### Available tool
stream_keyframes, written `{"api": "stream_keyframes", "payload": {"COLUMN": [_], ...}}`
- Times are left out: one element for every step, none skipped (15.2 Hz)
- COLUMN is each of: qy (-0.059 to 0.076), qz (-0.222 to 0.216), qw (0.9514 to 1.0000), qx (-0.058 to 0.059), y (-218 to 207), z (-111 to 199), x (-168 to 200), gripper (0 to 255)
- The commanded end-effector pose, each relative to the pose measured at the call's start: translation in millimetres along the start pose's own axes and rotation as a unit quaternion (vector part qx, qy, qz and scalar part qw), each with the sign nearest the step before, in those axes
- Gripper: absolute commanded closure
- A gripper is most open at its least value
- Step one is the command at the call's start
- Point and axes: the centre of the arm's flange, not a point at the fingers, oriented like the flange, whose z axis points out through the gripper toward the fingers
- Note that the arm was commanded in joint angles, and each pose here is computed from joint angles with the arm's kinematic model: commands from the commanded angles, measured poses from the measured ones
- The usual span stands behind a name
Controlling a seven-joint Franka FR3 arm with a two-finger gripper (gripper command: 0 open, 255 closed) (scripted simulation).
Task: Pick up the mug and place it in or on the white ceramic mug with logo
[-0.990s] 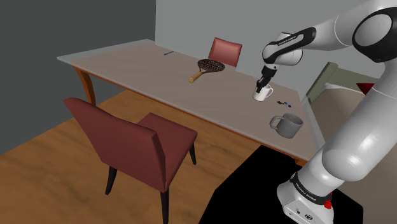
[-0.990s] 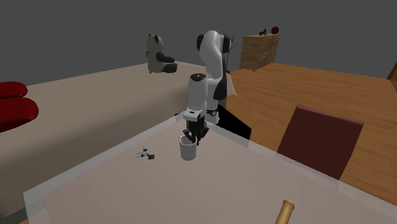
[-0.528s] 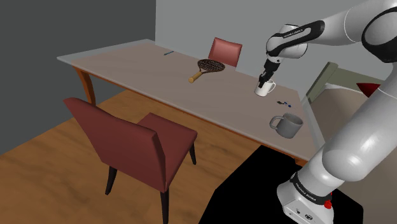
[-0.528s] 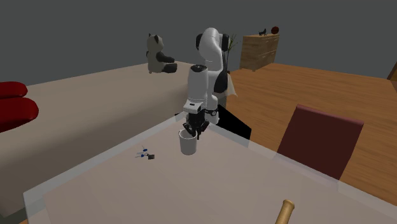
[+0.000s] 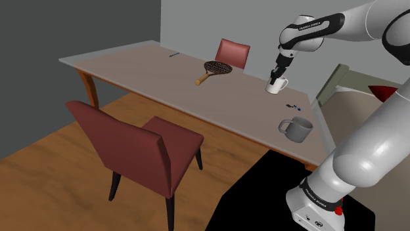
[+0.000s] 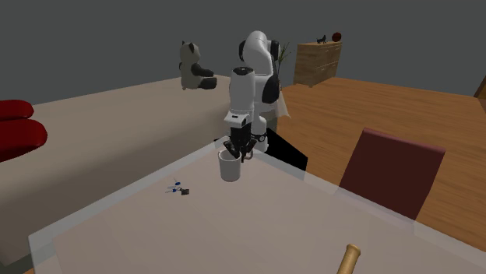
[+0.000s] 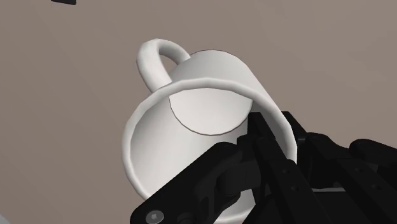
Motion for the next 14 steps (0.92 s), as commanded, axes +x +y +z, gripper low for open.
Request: {"api": "stream_keyframes", "payload": {"qy": [0.0,0.0,0.0,0.0,0.0,0.0,0.0,0.0,0.0,0.0,0.0,0.0,0.0,0.0], "qz": [0.0,0.0,0.0,0.0,0.0,0.0,0.0,0.0,0.0,0.0,0.0,0.0,0.0,0.0], "qw": [1.0,1.0,1.0,1.0,1.0,1.0,1.0,1.0,1.0,1.0,1.0,1.0,1.0,1.0], "qx": [0.0,0.0,0.0,0.0,0.0,0.0,0.0,0.0,0.0,0.0,0.0,0.0,0.0,0.0], "y": [1.5,1.9,2.2,2.6,2.9,3.3,3.7,4.0,4.4,4.7,4.9,-1.2,-7.3,-13.4], "z": [-11.7,-17.0,-22.2,-27.5,-32.7,-38.0,-43.3,-48.5,-53.8,-59.0,-61.5,-63.6,-65.8,-67.9], "x": [1.9,2.2,2.4,2.7,3.0,3.3,3.5,3.8,4.1,4.4,4.4,-7.0,-18.5,-30.0], "gripper": [255,255,255,255,255,255,255,255,255,255,255,255,255,255]}}
